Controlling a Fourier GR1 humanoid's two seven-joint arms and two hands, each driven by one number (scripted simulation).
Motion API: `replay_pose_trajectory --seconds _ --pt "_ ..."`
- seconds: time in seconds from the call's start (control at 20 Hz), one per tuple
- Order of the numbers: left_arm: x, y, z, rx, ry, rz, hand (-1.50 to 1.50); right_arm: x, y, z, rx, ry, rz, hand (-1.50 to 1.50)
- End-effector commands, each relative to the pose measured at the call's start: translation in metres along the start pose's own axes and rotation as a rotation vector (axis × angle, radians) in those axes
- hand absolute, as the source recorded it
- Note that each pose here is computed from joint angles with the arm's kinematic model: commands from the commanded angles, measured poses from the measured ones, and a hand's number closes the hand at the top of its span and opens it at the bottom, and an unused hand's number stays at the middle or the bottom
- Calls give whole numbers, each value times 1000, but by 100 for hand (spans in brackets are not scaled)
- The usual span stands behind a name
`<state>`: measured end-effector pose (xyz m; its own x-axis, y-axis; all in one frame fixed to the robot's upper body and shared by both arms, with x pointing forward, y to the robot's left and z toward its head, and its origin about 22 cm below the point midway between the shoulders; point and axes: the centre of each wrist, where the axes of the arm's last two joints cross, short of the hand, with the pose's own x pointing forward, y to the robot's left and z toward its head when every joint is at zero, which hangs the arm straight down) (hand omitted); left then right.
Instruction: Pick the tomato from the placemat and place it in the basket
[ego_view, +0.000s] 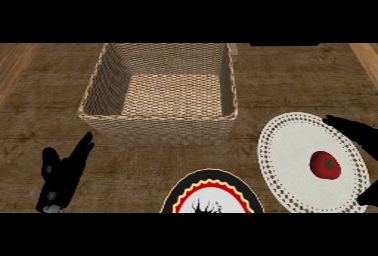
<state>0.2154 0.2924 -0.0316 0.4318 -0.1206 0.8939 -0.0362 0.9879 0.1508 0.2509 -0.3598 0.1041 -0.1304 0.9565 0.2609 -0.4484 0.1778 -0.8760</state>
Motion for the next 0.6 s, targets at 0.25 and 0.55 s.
replay_pose_trajectory --seconds 0.25,0.55 --pt "-28 -5 8 -9 99 11 0 -14 11 -15 51 49 43 -150" --pt "-45 -1 11 12 126 11 0 5 23 -25 86 76 71 -150"
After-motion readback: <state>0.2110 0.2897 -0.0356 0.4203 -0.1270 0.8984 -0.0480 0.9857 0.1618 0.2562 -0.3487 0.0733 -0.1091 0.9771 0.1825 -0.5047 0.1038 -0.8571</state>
